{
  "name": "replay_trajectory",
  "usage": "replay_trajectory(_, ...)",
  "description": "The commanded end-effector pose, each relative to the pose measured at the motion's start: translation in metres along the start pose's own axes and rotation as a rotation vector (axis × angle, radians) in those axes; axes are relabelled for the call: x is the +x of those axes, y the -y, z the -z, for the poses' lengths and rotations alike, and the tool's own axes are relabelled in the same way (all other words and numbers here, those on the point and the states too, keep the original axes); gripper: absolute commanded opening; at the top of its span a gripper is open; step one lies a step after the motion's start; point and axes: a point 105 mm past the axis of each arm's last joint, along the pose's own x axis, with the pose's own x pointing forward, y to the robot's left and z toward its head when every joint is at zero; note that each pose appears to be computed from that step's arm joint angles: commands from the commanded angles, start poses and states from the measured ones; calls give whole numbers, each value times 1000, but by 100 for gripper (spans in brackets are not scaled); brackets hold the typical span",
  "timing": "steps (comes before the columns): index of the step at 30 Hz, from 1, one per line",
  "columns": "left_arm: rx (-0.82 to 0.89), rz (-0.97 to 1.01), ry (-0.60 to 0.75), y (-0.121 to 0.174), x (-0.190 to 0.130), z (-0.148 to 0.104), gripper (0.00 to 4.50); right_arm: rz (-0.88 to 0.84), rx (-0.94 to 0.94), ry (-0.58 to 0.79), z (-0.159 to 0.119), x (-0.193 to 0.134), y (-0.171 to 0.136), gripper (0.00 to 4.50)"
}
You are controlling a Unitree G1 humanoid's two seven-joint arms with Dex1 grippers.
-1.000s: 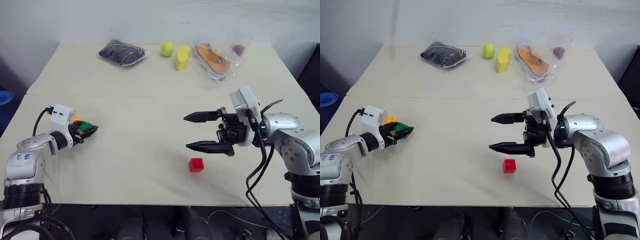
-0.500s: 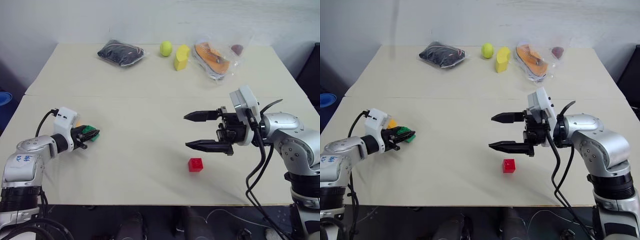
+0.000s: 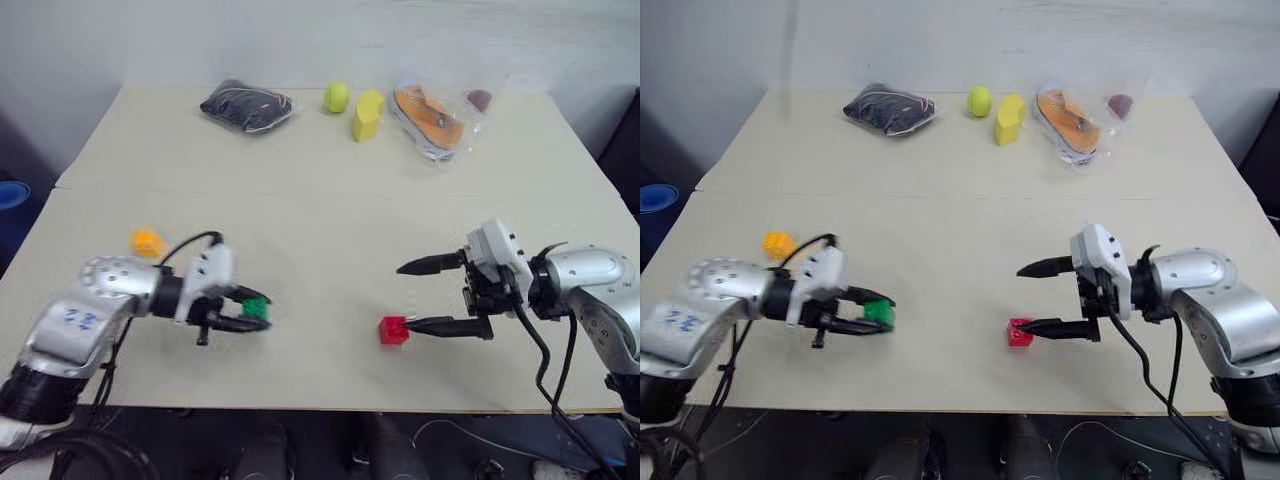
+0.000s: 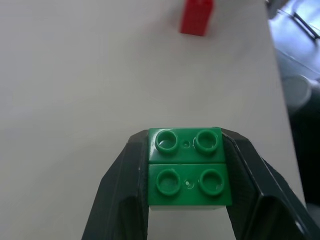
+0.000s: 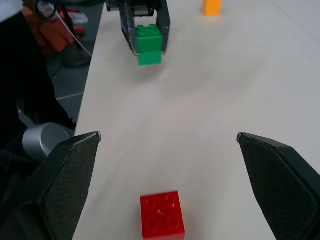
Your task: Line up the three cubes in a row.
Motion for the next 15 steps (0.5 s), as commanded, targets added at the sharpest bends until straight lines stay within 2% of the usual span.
replay_trajectory(1, 93, 86, -42, -7, 21, 0, 151, 20, -63, -59, 8, -7, -3, 450)
replay_trajectory(7, 148, 107, -78, -18, 42, 0, 151, 44, -51, -97, 20, -15, -9, 450)
replay_trajectory(15, 144, 73, -82, -23, 46, 1, 151, 63, -47, -91, 22, -16, -10, 450)
